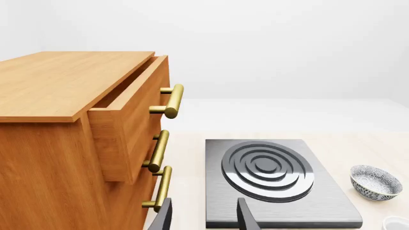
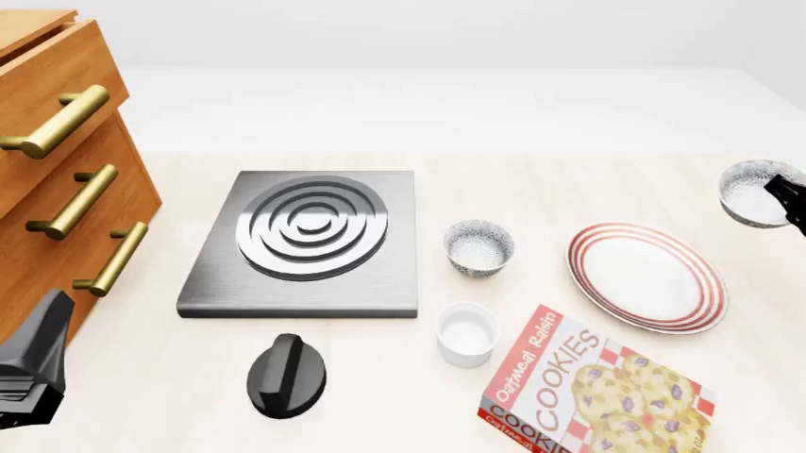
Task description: Pick the akita bowl next to the plate and place it on the plate.
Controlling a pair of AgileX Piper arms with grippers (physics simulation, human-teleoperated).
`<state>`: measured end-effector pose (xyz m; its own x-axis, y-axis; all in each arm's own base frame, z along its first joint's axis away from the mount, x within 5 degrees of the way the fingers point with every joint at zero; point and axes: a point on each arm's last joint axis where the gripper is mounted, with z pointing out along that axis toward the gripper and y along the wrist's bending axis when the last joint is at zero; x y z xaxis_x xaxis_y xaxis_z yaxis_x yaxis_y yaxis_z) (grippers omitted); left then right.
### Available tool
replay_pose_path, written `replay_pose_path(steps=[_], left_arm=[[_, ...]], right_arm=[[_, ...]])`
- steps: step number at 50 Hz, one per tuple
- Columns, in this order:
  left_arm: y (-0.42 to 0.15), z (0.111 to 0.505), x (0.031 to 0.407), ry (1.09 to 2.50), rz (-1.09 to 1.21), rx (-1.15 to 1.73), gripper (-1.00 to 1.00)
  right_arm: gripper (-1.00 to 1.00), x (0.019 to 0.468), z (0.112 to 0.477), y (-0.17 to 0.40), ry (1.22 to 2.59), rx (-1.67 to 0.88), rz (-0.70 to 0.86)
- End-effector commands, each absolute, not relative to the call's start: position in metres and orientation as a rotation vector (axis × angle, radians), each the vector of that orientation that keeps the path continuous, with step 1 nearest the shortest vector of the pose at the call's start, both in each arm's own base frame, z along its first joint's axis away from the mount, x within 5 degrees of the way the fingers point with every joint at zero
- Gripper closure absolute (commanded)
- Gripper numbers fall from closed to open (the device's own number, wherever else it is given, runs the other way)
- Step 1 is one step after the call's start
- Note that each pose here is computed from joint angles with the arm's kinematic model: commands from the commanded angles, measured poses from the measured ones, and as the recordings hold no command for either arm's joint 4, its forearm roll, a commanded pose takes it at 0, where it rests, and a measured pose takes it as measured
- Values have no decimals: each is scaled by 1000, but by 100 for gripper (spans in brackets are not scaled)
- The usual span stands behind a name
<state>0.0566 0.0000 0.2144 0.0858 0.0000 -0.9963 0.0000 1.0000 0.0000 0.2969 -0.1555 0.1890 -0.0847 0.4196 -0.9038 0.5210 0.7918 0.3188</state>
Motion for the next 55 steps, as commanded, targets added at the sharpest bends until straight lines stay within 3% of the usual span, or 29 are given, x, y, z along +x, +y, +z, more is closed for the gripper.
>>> replay_pose_path(steps=[1,55], left_arm=[[0,214,57,1485,0,0,-100],[0,214,57,1485,0,0,-100]], right_arm=[[100,294,197,-150,1691,730,-90],[100,279,218,-123,1670,675,-44]])
